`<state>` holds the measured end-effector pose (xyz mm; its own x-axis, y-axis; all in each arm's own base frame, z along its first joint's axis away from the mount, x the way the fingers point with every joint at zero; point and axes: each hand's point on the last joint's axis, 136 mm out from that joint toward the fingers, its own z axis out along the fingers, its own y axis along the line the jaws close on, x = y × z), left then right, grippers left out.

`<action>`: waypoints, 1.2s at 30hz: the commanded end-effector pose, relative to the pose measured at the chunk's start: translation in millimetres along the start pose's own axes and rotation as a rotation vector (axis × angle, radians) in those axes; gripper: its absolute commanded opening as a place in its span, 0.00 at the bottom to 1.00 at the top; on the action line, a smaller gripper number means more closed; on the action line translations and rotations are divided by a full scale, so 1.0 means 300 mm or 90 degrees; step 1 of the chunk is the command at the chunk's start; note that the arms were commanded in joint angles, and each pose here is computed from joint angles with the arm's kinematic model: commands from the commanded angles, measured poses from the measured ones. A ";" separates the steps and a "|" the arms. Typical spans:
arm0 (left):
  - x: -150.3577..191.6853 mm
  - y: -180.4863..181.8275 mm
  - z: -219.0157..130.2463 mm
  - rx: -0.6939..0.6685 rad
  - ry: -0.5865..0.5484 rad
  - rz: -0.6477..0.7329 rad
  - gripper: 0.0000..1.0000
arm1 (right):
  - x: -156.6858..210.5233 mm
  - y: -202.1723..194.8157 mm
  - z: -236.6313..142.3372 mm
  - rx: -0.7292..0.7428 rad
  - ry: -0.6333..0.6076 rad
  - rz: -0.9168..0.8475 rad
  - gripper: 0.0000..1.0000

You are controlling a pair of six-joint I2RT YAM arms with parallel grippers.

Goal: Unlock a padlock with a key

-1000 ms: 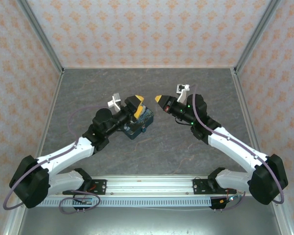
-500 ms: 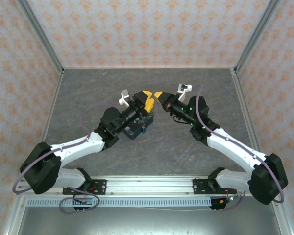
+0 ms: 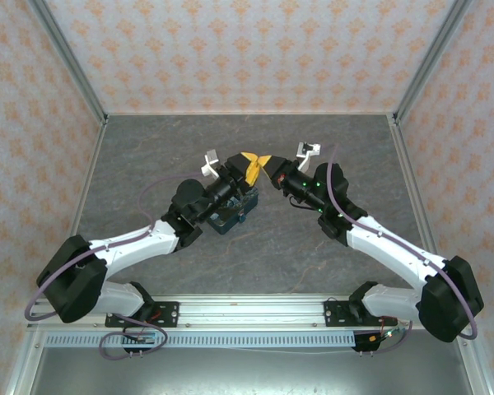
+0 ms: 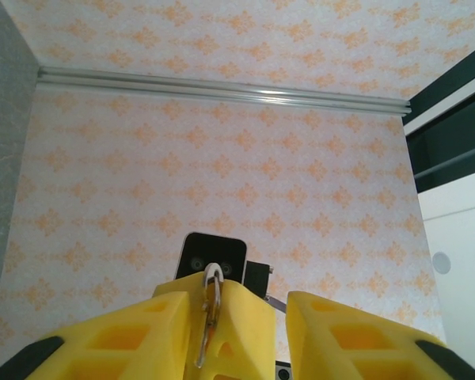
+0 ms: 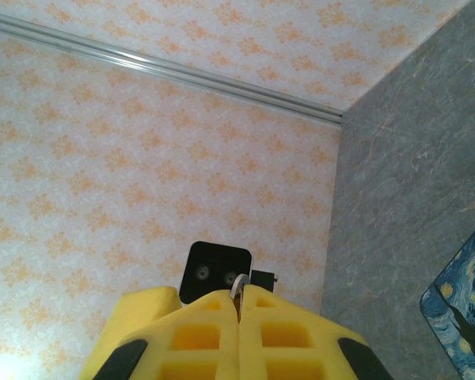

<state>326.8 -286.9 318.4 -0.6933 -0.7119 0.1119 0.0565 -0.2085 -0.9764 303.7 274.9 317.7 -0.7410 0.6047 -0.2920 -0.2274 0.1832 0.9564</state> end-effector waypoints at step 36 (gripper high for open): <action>0.096 0.027 -0.047 -0.173 0.157 0.399 0.00 | -0.049 -0.004 -0.186 0.014 0.077 -0.112 0.46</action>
<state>312.4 -300.0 303.6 -0.7302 -0.6140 -0.2996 0.2003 0.2269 -0.9531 295.9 222.8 320.7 -0.7206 0.5795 -0.3808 -0.2877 0.2497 0.9246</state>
